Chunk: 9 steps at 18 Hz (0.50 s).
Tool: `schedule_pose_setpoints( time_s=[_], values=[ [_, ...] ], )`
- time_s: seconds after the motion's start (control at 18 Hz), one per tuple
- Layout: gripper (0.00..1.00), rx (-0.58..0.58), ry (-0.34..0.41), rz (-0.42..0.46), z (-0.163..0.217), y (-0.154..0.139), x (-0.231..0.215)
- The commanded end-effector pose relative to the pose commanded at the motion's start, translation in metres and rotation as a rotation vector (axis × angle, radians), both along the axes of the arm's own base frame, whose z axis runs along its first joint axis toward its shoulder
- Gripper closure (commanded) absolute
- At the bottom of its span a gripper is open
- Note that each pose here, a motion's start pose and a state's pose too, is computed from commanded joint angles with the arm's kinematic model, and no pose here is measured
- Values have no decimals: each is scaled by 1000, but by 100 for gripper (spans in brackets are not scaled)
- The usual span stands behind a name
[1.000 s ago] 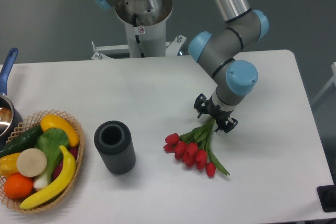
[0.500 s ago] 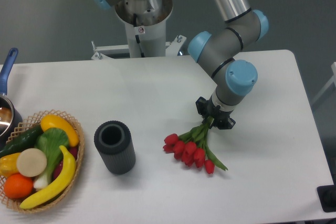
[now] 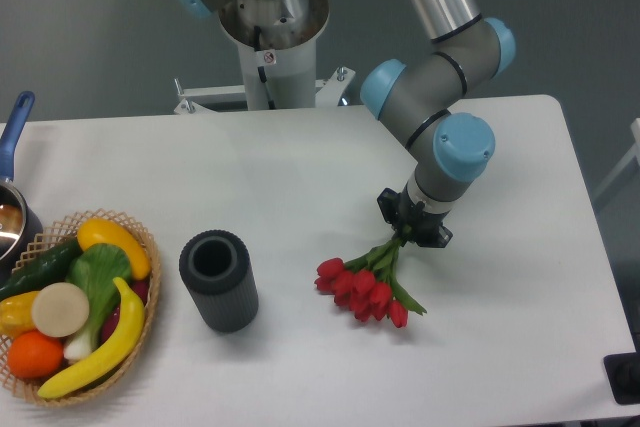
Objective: Pick up the flowers from the table
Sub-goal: 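Lift the grasped tulip bundle up off the table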
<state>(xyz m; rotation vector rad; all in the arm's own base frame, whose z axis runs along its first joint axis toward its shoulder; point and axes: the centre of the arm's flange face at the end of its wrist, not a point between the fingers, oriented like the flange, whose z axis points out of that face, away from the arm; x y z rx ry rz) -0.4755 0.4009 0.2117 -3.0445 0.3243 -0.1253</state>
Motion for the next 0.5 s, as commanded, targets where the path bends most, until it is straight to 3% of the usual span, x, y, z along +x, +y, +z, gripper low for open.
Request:
schedule_pose_setpoints(
  time_s=[0.17, 0.5],
  values=[
    [81, 34, 31, -3, 22, 6, -4],
    [81, 243, 55, 13, 88, 16, -12]
  ],
)
